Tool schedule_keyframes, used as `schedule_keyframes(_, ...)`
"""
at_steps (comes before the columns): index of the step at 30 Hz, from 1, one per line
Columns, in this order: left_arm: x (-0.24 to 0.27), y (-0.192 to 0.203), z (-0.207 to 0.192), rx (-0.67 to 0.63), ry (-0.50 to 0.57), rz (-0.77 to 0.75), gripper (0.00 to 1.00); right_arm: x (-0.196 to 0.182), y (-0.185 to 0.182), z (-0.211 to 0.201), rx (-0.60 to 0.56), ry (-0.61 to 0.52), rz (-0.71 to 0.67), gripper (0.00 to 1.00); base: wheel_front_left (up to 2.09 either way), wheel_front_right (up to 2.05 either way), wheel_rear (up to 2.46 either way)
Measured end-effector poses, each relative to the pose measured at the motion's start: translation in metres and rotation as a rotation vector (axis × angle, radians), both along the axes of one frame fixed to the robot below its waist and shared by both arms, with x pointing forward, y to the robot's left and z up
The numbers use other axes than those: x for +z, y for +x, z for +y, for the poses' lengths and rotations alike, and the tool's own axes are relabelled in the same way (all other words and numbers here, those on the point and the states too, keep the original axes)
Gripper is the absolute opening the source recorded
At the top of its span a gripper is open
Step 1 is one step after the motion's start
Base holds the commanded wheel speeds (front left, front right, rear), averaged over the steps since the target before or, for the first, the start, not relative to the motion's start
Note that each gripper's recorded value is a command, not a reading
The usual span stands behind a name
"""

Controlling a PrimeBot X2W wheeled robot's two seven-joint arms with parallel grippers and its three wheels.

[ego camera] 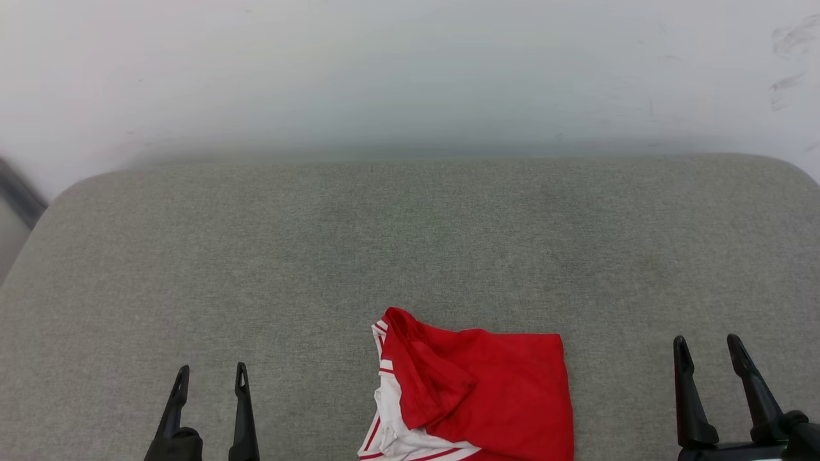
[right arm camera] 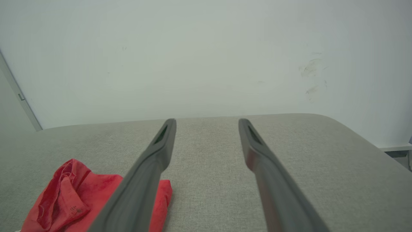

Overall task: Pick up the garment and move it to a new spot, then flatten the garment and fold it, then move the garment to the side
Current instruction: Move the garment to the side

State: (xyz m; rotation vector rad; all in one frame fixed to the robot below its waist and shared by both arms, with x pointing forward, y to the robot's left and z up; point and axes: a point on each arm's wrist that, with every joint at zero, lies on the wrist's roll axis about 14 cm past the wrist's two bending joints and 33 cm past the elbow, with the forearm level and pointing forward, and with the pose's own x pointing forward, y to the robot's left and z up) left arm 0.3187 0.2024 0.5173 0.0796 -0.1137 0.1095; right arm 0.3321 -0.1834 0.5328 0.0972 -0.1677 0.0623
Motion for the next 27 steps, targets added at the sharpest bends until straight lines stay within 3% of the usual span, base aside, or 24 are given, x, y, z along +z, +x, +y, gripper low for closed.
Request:
schedule_keyframes(8, -0.004, -0.003, -0.001, -0.01, -0.006, 0.014, 1.0, 0.0, 0.002, 0.001, 0.001, 0.001, 0.0, 1.0, 0.0, 0.0, 0.0)
schedule_keyframes(18, -0.006, -0.001, -0.002, -0.011, -0.009, 0.021, 1.0, 0.07, 0.045, 0.008, 0.104, -0.158, -0.199, 1.0, 0.0, 0.0, 0.0)
schedule_keyframes(21, -0.008, -0.001, -0.002, -0.011, -0.01, 0.028, 1.0, 0.077, 0.064, 0.018, 0.181, -0.196, -0.132, 1.0, 0.0, 0.0, 0.0)
schedule_keyframes(27, -0.01, 0.004, -0.002, -0.008, -0.015, 0.033, 1.0, 0.029, 0.086, 0.03, 0.339, -0.214, 0.31, 1.0, 0.0, 0.0, 0.0)
